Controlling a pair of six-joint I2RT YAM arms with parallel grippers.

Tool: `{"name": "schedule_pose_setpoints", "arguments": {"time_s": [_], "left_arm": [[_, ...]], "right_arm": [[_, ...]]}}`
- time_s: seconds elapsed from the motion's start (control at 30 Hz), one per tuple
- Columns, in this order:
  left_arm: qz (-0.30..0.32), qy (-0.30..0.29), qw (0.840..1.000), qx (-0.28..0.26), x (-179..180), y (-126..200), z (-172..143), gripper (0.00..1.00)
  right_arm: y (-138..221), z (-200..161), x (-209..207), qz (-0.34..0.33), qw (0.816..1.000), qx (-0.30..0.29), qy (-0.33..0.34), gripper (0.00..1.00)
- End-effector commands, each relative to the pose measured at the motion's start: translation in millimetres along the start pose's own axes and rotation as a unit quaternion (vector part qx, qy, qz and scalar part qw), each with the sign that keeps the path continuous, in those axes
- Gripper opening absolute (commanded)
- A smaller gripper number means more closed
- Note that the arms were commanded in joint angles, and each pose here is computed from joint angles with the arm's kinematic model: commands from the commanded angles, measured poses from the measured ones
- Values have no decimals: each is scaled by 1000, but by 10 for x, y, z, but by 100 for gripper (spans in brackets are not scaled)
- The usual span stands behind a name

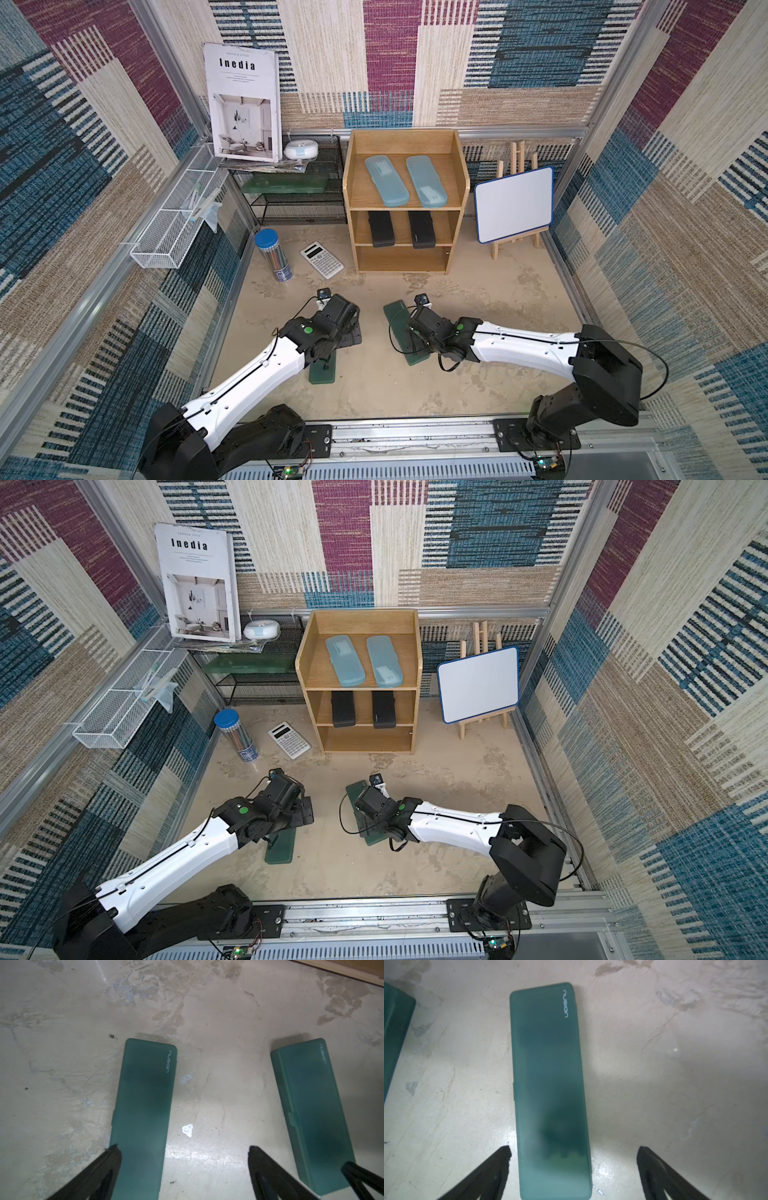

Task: Place the pencil cases on the shelf according to color
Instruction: Pick up the pencil case from the center of the board.

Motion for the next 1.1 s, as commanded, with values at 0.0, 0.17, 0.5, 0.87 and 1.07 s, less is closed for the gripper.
{"name": "schedule_pose_setpoints", "arguments": {"time_s": [0.0, 0.17, 0.5, 0.87, 1.07], "left_arm": [[9, 10, 1000, 4, 164, -34, 8, 99], [1, 53, 999, 10, 325, -125, 43, 99], [-15, 82, 996, 8, 412, -171, 89, 99], [-23, 87, 996, 7, 422, -135, 72, 99], [-26, 91, 995, 8, 419, -140, 59, 99]], "right_arm": [[-54, -120, 71, 20, 999, 31, 20, 100], [-145, -299, 47, 19, 997, 68, 37, 100], [-314, -510, 62, 10, 991, 127, 50, 99], [-280, -556, -40, -27, 990, 133, 46, 98], [-262, -523, 63, -10, 991, 125, 56, 95]]}}
Point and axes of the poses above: each gripper's point midway between its finger pads, its own y axis back along the fingers, its own x axis along the line the jaws close on, z = x × y, the point moved 1 cm from there along y, back along the fingers, and after that the axes turned 7 degrees about y, right-handed, at the moved point
